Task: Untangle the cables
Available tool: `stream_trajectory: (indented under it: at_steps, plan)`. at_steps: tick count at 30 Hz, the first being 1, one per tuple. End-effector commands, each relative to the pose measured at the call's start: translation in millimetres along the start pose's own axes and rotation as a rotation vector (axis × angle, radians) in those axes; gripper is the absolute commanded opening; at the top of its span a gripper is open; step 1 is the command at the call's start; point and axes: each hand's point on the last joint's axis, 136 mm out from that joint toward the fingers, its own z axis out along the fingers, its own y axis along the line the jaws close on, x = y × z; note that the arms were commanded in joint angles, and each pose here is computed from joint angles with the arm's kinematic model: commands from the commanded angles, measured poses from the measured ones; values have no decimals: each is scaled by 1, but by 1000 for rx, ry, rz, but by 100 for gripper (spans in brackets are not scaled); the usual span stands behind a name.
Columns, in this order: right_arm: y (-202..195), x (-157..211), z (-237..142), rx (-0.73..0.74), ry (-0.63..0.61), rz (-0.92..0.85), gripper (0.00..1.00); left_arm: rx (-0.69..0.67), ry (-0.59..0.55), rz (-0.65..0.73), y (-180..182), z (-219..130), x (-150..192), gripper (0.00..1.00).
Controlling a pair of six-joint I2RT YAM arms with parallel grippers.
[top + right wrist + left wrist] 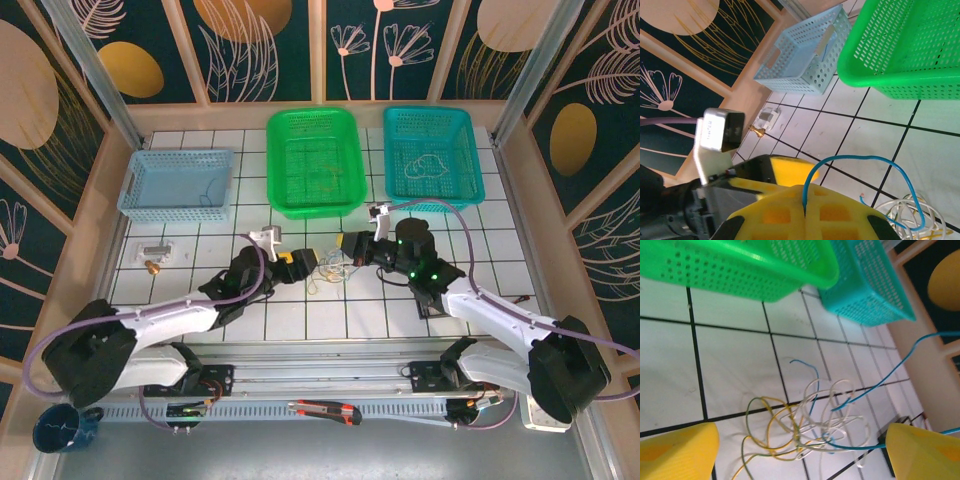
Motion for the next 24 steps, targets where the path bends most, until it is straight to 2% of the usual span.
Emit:
stream_trajectory:
  at_steps: [1, 13, 24]
  plan:
    - [12, -7, 1, -49, -18, -3, 0, 21, 39, 52, -6, 13, 2, 87]
    - [21, 0, 7, -79, 11, -11, 0, 64, 139, 134, -21, 48, 11, 88]
    - [63, -34, 4, -192, -34, -53, 0, 91, 240, 93, -3, 64, 49, 86]
